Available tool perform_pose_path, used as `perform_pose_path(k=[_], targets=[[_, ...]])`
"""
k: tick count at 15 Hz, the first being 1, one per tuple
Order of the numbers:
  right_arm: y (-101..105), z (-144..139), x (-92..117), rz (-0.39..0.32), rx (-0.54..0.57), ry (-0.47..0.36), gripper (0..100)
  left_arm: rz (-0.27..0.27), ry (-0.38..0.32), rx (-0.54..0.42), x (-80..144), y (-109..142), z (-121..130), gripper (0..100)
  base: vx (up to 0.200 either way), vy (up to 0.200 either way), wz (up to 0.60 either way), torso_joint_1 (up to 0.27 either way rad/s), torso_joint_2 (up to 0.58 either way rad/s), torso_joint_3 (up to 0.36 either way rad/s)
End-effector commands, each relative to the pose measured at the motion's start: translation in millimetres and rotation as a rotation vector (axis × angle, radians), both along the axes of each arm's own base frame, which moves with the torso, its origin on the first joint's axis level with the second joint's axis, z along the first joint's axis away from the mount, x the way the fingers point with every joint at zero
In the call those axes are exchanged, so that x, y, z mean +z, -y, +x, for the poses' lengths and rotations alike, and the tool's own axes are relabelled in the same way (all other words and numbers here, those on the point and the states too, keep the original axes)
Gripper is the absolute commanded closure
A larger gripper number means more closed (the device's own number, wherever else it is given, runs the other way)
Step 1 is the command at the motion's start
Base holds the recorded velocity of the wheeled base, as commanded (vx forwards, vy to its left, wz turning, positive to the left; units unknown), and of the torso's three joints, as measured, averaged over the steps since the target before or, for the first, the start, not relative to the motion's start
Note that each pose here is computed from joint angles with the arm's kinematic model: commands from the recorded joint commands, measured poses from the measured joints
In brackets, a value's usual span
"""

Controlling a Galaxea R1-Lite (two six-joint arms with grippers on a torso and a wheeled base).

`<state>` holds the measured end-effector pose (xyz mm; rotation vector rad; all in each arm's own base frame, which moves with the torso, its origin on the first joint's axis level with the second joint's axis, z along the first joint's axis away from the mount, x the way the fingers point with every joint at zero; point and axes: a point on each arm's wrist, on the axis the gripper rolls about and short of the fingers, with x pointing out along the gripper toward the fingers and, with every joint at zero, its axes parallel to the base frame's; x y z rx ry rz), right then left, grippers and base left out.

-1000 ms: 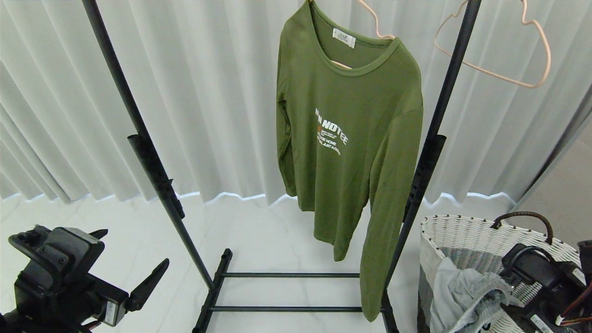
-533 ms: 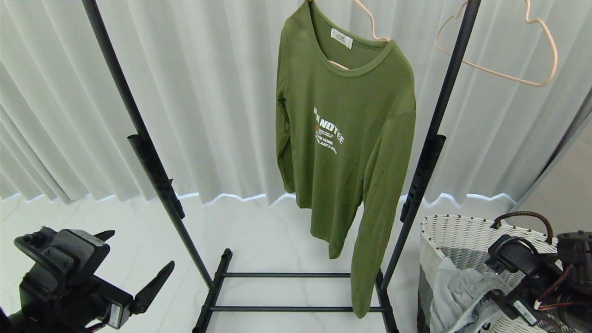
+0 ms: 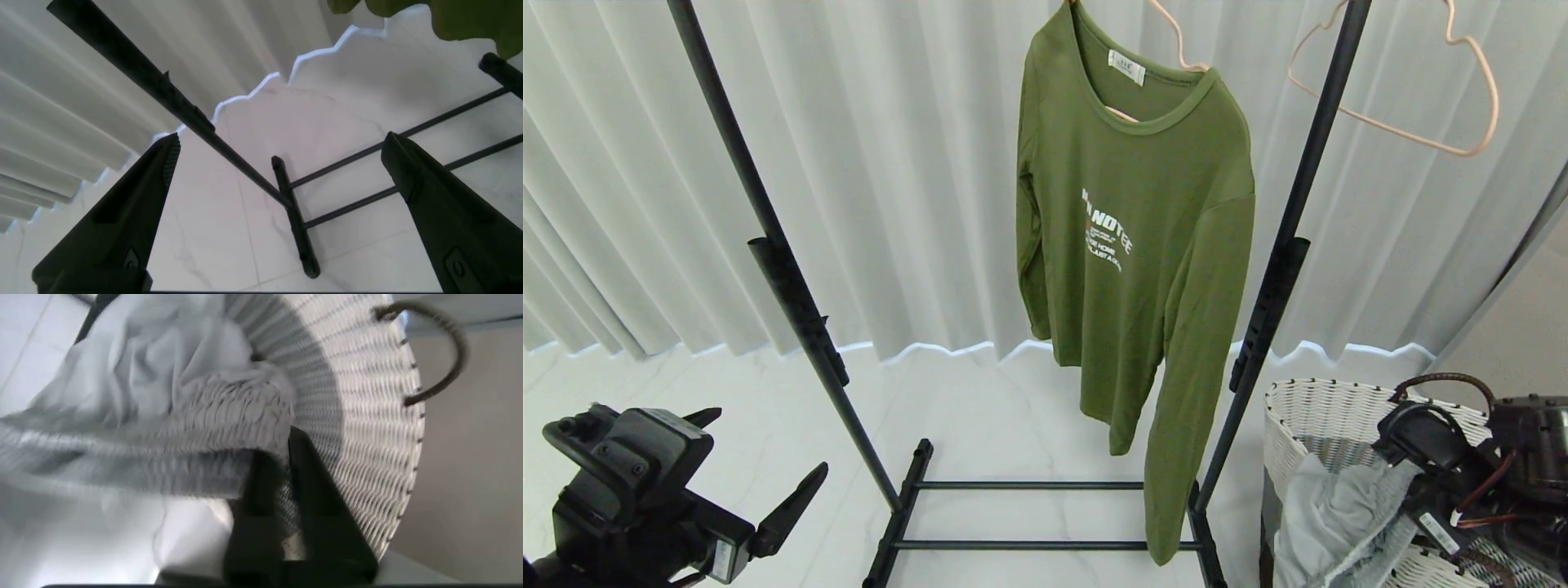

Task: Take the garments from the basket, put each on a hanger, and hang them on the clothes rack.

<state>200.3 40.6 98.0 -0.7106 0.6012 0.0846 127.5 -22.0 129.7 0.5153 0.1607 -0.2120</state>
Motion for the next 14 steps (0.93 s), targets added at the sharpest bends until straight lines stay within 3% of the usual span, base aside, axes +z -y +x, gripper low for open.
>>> perform_pose_path(k=[1, 4, 7, 11, 14], targets=[[-5.2, 4.1, 43.4, 0.031, 0.023, 0.159, 100, 0.002, 0.026, 0.001, 1.7, -1.3, -7.0, 0, 0.000, 0.000, 0.00, 0.000, 0.00, 0.000], [-3.1, -6.8, 93.1, 0.042, 0.026, 0.187, 100, 0.028, 0.043, 0.005, -0.6, -3.5, -17.2, 0, 0.000, 0.000, 0.00, 0.000, 0.00, 0.000], [-5.1, -22.3, 124.4, 0.055, 0.057, 0.220, 100, 0.031, 0.052, 0.027, 0.4, -4.3, -18.3, 0, -0.200, 0.000, 0.00, 0.007, 0.01, -0.001], [-5.8, -47.2, 133.9, 0.063, 0.105, 0.234, 100, 0.031, 0.052, 0.027, 0.4, -4.3, -18.3, 0, -0.200, 0.000, 0.00, 0.000, 0.00, 0.002], [-4.9, -59.4, 135.9, 0.063, 0.127, 0.224, 100, 0.031, 0.048, 0.023, -0.1, -3.8, -17.8, 0, 0.000, 0.000, 0.00, 0.000, 0.00, 0.000]])
